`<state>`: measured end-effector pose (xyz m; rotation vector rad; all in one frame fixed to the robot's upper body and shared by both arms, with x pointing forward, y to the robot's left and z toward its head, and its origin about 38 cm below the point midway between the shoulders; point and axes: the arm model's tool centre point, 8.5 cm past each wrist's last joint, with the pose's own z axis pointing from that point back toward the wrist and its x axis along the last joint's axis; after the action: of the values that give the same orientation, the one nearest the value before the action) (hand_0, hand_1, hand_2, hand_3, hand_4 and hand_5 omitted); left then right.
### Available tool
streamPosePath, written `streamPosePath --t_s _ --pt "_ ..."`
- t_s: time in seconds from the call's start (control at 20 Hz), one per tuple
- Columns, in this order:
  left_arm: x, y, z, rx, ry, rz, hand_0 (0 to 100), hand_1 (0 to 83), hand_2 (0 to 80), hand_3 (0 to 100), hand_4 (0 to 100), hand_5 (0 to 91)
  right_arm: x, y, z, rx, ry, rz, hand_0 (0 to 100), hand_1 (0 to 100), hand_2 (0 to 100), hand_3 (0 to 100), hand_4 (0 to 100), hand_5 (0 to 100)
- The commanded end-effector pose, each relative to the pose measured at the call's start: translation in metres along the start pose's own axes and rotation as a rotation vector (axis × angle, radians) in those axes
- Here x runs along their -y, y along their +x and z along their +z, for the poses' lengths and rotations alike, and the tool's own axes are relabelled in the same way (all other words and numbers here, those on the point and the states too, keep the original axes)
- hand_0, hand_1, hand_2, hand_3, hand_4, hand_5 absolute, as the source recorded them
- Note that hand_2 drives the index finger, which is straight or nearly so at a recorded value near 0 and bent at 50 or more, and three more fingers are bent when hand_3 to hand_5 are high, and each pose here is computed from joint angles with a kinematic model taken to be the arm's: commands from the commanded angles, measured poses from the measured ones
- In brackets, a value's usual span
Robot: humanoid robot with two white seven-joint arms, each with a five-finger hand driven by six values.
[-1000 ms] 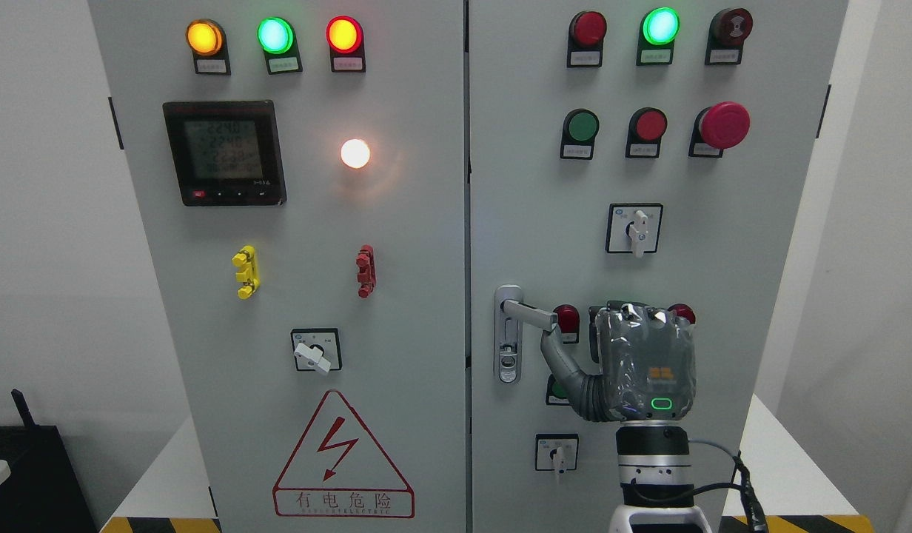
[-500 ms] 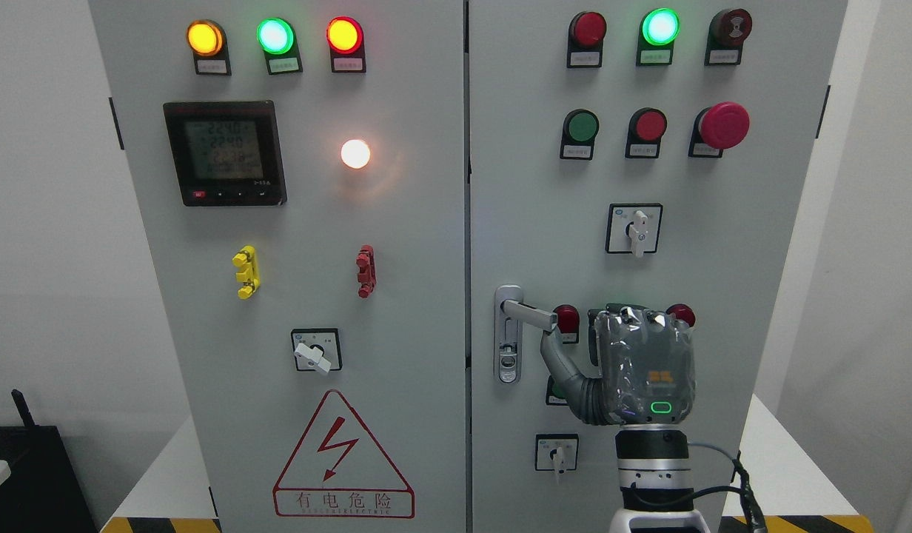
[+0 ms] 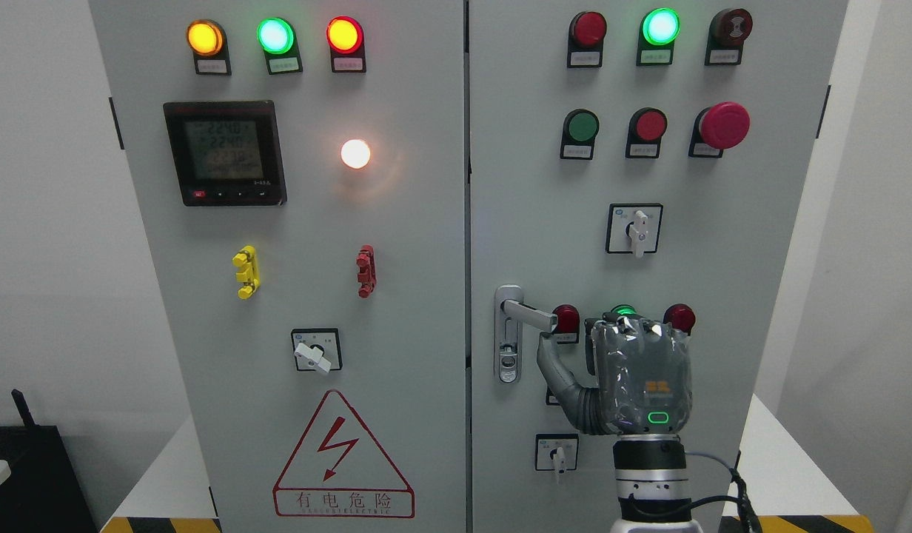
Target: Release door handle
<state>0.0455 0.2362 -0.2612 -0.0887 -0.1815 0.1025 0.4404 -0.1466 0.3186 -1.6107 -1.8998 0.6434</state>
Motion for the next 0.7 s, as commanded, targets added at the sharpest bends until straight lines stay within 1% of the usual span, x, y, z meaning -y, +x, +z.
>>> streamPosePath --t_s 0.0,0.25,0.35,0.45,0.5,0.65 --pt "-0.001 -0.006 0.001 -0.016 0.003 0.013 12 38.9 0.0 0 0 0.0 0.004 0.001 0.003 0.012 -0.008 -0.003 42 15 100 100 100 98" --pt "-0.001 -0.006 0.001 -0.016 0.003 0.013 12 38.9 0.0 0 0 0.0 0.013 0.002 0.002 0.046 -0.039 -0.010 42 14 100 100 100 98" --pt "-0.001 -0.006 0.001 -0.016 0.003 0.013 12 38.9 0.0 0 0 0.0 0.015 0.000 0.007 0.080 -0.041 -0.007 42 14 100 100 100 98" --pt "-0.001 -0.006 0.001 -0.016 0.003 0.013 12 38.9 0.0 0 0 0.0 0.020 -0.002 0.011 0.112 -0.064 -0.013 42 14 100 100 99 97" --pt "-0.001 -0.006 0.001 -0.016 0.003 0.013 12 38.9 0.0 0 0 0.0 0.020 -0.006 0.013 0.118 -0.066 -0.020 42 14 99 100 96 96" --pt "-0.001 -0.006 0.001 -0.016 0.003 0.013 12 38.9 0.0 0 0 0.0 0.028 -0.020 0.013 0.152 -0.095 -0.041 43 13 94 100 94 93"
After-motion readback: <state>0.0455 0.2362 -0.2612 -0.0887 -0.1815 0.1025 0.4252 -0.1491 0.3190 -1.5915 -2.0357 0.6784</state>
